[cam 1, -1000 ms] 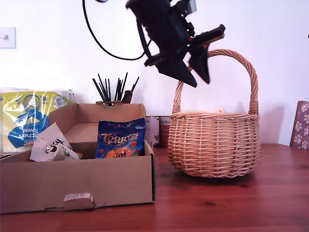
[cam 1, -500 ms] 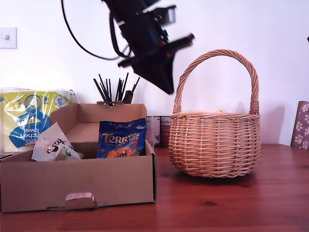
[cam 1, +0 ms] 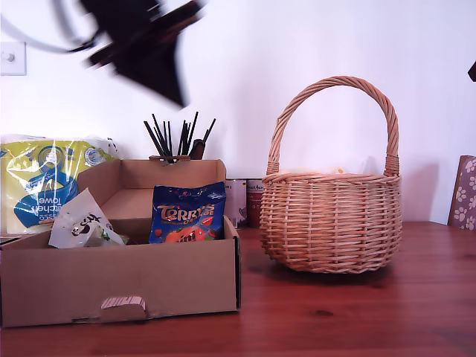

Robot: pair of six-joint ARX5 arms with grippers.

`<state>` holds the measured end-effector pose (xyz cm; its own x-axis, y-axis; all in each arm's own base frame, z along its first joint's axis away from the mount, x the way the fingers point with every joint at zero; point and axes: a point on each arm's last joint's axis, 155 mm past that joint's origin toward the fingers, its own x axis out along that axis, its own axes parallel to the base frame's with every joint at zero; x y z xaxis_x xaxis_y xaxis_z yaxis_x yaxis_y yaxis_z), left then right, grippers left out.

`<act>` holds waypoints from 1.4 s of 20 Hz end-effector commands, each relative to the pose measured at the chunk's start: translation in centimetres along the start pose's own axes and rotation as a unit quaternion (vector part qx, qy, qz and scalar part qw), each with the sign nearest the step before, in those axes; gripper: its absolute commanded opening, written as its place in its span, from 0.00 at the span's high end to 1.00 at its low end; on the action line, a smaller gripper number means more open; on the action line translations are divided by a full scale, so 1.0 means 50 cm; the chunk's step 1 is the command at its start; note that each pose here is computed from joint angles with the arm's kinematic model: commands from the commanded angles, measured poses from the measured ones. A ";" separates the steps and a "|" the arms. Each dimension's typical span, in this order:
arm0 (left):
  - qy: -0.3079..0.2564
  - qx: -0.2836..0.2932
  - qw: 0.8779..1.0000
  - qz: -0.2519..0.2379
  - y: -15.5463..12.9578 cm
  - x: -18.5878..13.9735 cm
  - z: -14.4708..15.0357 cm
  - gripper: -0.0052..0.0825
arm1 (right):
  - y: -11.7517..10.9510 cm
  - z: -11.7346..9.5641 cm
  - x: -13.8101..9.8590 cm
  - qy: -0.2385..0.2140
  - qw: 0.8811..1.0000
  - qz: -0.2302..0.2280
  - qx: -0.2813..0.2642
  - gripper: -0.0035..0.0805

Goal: Move the bags of Easter eggs from the cardboard box on the left into the woven basket on the right side.

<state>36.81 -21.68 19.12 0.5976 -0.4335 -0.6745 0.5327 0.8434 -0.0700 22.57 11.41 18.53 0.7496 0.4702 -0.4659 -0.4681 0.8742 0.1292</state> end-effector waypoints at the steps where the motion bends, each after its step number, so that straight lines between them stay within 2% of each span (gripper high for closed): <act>1: -0.003 -0.016 1.000 0.016 0.038 -0.019 -0.036 0.97 | 0.002 0.006 -0.001 -0.005 1.000 0.001 -0.001 0.97; 2: -0.013 -0.019 1.000 0.017 0.056 -0.034 -0.048 0.97 | 0.002 0.006 -0.001 -0.005 1.000 0.001 -0.001 0.97; 4: -0.039 0.029 0.999 -0.007 0.065 -0.065 -0.055 0.97 | 0.002 0.006 -0.001 -0.005 1.000 0.001 -0.001 0.97; 5: -0.046 0.081 0.996 -0.015 0.067 -0.074 -0.054 0.97 | 0.002 0.006 -0.001 -0.005 1.000 0.001 -0.001 0.97; 6: -0.052 0.110 0.992 -0.021 0.069 -0.078 -0.051 0.97 | 0.002 0.006 -0.001 -0.005 1.000 0.001 -0.001 0.97; 7: -0.059 0.158 0.985 -0.027 0.067 -0.078 -0.047 0.97 | 0.002 0.006 -0.001 -0.005 1.000 0.001 -0.001 0.97; 8: -0.065 0.185 0.980 -0.035 0.062 -0.073 -0.043 0.90 | 0.002 0.006 -0.001 -0.005 1.000 0.001 -0.001 0.97; 9: -0.071 0.194 0.977 -0.047 0.054 -0.066 -0.039 0.72 | 0.002 0.006 -0.001 -0.005 1.000 0.001 -0.001 0.97; 10: -0.077 0.196 0.976 -0.048 0.056 -0.055 -0.033 0.44 | 0.002 0.006 -0.001 -0.005 1.000 0.001 -0.001 0.97; 11: -0.082 0.211 0.973 -0.044 0.061 -0.042 -0.027 0.21 | 0.002 0.006 -0.001 -0.005 1.000 0.001 -0.001 0.97; 12: -0.090 0.234 0.967 -0.041 0.063 -0.029 -0.020 0.09 | 0.002 0.006 -0.001 -0.005 1.000 0.001 -0.001 0.97; 14: -0.101 0.259 0.960 -0.039 0.064 0.000 -0.005 0.07 | 0.002 0.005 -0.001 -0.004 1.000 0.001 -0.001 0.97; 20: -0.082 0.277 0.956 -0.058 0.084 0.102 0.017 0.07 | 0.002 0.004 -0.001 -0.003 1.000 0.001 0.000 0.97; 24: -0.042 0.259 0.959 -0.105 0.082 0.167 0.023 0.07 | 0.002 0.004 -0.001 -0.003 1.000 0.001 0.000 0.97; 28: 0.014 0.261 0.956 -0.137 0.085 0.218 -0.005 0.07 | 0.002 0.004 -0.001 -0.003 1.000 0.001 0.000 0.97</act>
<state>45.93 -22.55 13.22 0.4248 -0.6046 -0.6738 0.8825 0.4425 0.1593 22.56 11.41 18.51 0.7489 0.4704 -0.4668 -0.4682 0.8741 0.1296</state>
